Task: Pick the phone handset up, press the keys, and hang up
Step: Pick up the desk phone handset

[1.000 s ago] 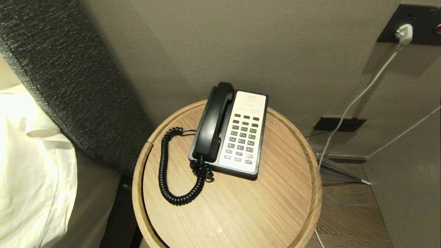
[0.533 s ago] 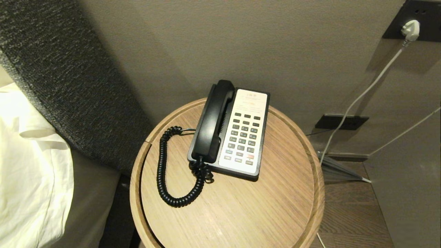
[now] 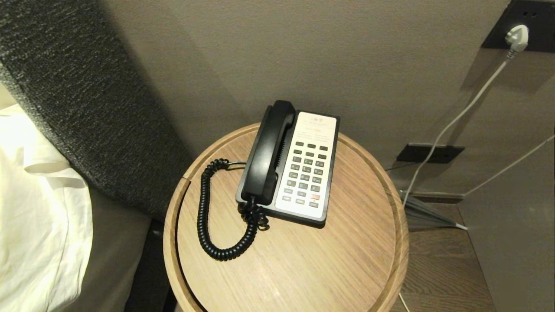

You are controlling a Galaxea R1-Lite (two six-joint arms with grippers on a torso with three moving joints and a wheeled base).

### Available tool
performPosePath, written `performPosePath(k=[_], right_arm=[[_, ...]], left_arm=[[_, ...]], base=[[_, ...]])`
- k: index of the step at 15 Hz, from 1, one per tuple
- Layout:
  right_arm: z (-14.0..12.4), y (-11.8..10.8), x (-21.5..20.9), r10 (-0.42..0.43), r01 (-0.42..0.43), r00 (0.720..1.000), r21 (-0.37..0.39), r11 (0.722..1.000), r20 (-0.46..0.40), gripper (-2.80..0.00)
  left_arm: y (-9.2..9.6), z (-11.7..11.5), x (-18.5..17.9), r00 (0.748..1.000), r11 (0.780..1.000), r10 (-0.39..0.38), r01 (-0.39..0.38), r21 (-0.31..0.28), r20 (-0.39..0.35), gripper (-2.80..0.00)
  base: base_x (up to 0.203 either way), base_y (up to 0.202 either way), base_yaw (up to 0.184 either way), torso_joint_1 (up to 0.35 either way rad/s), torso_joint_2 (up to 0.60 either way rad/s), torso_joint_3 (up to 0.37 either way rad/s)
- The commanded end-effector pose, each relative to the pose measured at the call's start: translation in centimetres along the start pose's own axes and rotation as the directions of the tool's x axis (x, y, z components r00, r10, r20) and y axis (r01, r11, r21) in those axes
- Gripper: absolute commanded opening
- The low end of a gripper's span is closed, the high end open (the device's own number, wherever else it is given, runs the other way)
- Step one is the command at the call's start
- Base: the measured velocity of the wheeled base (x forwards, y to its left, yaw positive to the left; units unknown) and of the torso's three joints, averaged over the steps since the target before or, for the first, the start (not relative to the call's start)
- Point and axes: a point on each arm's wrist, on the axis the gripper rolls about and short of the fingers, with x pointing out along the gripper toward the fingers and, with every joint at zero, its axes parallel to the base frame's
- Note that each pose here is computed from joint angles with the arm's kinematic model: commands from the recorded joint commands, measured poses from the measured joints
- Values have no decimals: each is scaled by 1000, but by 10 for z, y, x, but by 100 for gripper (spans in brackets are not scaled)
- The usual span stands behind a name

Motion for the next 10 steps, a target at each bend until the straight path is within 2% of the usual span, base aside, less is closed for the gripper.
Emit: performPosePath(k=[1,3,5,6,7,8,9,10], right_arm=[[-6,0,1,0,0,1000,0,1000,-19,-280],[-6,0,1,0,0,1000,0,1000,-19,-280],[-6,0,1,0,0,1000,0,1000,-19,-280],[-6,0,1,0,0,1000,0,1000,-19,-280],[-6,0,1,0,0,1000,0,1000,-19,-280],[-6,0,1,0,0,1000,0,1000,-19,-280],[-6,0,1,0,0,1000,0,1000,-19,-280],[-6,0,1,0,0,1000,0,1000,-19,-280]], left_arm=[[4,60,56,987,999,-41,39,-17,-158,-280],[8,86,124,944,995,-102,90,-51,-314,-280],[5,90,191,885,986,-165,138,-93,-435,-280],[-4,87,220,849,978,-210,176,-115,-485,-280],[-19,83,241,811,963,-269,234,-132,-520,-280],[-42,80,253,770,940,-336,311,-140,-542,-280],[-65,75,264,737,924,-367,358,-134,-567,-280],[-84,73,274,719,917,-375,379,-122,-585,-280]], base=[[0,0,0,0,0,0],[0,0,0,0,0,0],[0,0,0,0,0,0],[0,0,0,0,0,0],[0,0,0,0,0,0],[0,0,0,0,0,0],[0,0,0,0,0,0],[0,0,0,0,0,0]])
